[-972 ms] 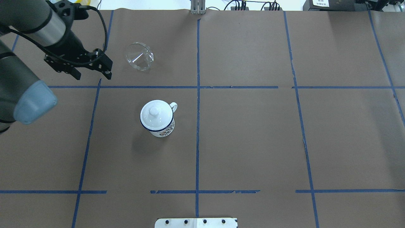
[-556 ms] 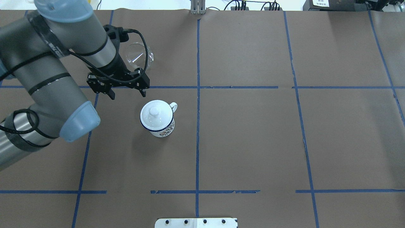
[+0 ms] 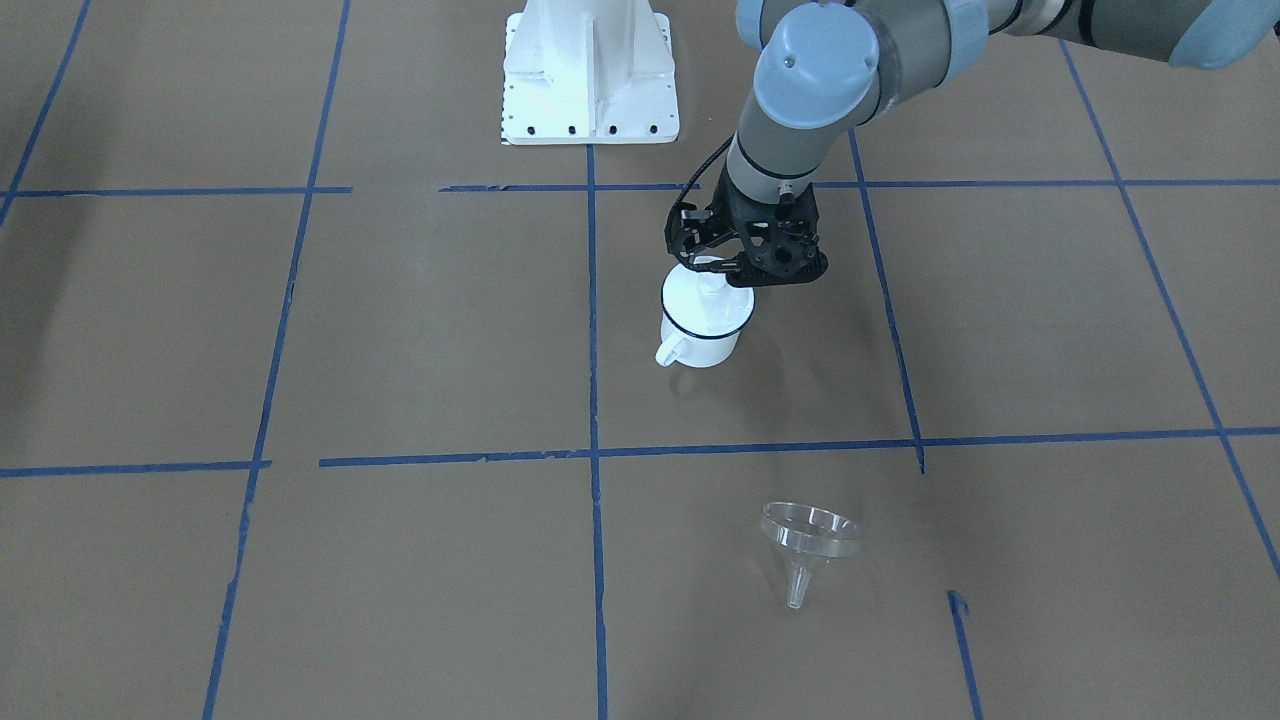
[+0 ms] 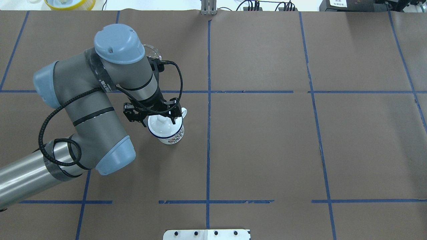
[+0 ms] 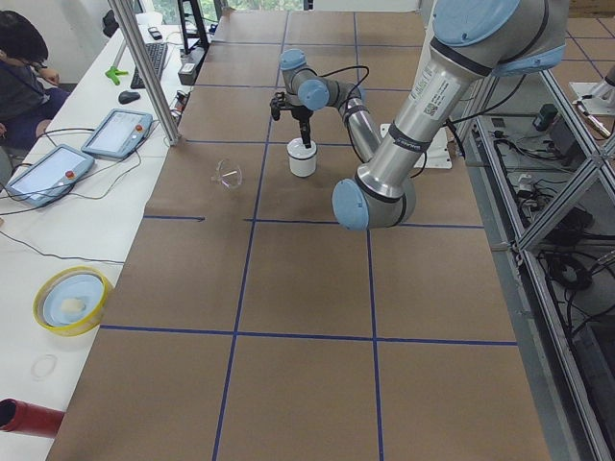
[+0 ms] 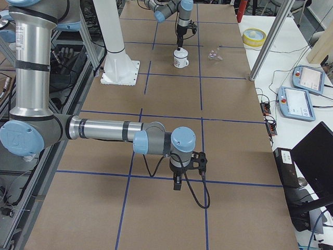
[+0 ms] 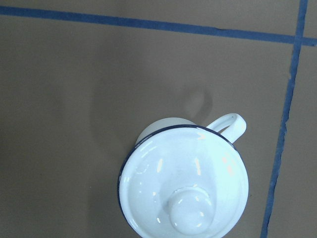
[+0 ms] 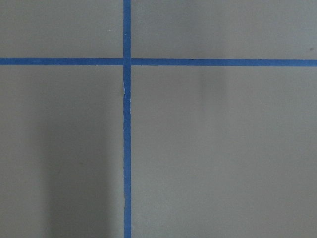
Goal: Place funnel on cup
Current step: 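Lower the left gripper and grasp the white lid's knob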
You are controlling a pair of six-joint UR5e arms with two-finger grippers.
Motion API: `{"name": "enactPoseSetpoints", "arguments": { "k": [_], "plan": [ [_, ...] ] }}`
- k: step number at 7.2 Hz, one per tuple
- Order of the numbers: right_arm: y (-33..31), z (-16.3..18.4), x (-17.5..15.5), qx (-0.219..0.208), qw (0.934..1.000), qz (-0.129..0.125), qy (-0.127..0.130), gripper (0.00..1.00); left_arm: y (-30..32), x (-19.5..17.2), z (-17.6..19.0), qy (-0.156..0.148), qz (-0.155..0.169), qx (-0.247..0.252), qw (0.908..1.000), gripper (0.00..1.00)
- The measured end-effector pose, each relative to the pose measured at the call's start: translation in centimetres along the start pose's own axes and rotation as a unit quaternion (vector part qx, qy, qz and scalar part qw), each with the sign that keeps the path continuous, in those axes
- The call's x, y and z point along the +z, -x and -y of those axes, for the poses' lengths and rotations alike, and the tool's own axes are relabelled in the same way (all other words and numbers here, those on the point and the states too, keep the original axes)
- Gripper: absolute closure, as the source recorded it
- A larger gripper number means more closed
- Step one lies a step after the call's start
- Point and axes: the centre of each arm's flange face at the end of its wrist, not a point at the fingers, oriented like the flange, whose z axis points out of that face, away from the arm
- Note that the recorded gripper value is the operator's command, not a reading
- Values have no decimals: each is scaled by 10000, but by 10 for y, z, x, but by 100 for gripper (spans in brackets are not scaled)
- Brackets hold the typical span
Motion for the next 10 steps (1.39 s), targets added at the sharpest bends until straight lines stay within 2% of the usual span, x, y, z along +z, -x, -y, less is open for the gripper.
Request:
{"name": "enactPoseSetpoints", "arguments": {
  "k": [3,5,10],
  "plan": [
    [0,0,0,0,10000,0,0,0,-1,10,-1,5,-20,19,10000,40],
    [0,0,0,0,10000,0,0,0,-1,11,-1,-13,-26,39,10000,41],
    [0,0,0,0,10000,0,0,0,1,7,6,-304,39,63,9995,40]
  ]
}}
